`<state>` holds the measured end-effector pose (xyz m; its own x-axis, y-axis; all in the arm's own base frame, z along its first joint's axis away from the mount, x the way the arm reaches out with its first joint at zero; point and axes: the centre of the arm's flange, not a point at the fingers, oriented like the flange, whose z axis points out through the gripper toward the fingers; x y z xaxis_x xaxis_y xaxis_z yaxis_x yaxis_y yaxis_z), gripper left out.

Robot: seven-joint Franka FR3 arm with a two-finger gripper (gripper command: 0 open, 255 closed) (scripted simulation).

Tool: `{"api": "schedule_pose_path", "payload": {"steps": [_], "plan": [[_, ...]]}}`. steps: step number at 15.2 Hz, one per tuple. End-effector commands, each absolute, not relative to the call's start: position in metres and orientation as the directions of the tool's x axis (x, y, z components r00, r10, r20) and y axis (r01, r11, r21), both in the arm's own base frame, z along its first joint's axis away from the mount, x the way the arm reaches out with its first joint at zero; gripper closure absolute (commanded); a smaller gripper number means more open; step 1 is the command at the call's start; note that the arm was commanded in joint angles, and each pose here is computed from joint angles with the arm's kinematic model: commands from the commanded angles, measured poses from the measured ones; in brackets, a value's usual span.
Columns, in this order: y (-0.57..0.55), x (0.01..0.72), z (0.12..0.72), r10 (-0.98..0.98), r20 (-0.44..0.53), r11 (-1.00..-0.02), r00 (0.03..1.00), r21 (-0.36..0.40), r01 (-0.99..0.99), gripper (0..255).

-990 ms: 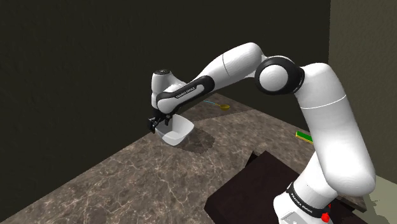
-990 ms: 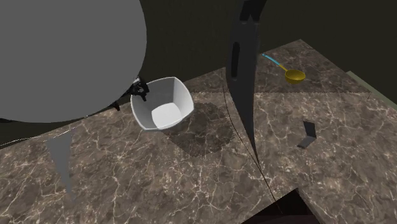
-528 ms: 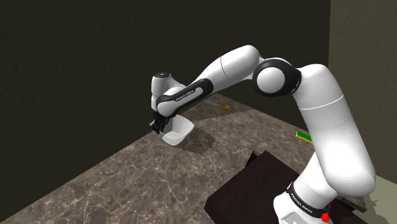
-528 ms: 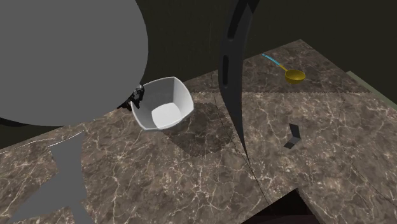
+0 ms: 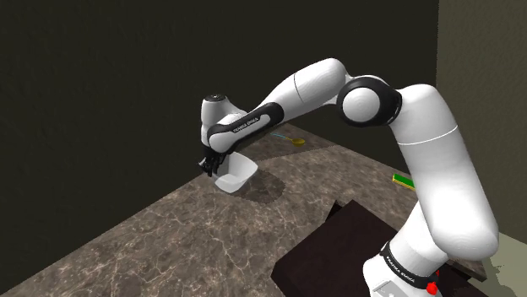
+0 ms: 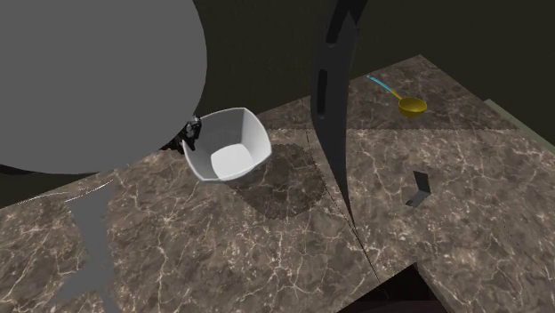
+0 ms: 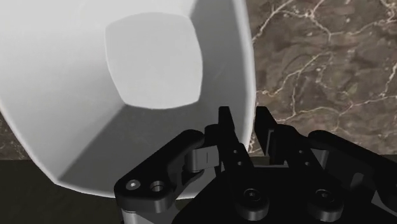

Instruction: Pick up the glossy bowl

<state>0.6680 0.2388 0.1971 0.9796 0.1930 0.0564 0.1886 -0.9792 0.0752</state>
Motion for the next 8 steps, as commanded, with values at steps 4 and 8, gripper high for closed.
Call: {"api": "schedule_pose_path", "payload": {"steps": [4,8], "plan": [[0.239,0.668,0.223,0.193,0.057,-0.979,0.979,0.075,0.189,255],[0.239,0.668,0.244,0.193,0.057,-0.979,0.979,0.075,0.189,255]]}}
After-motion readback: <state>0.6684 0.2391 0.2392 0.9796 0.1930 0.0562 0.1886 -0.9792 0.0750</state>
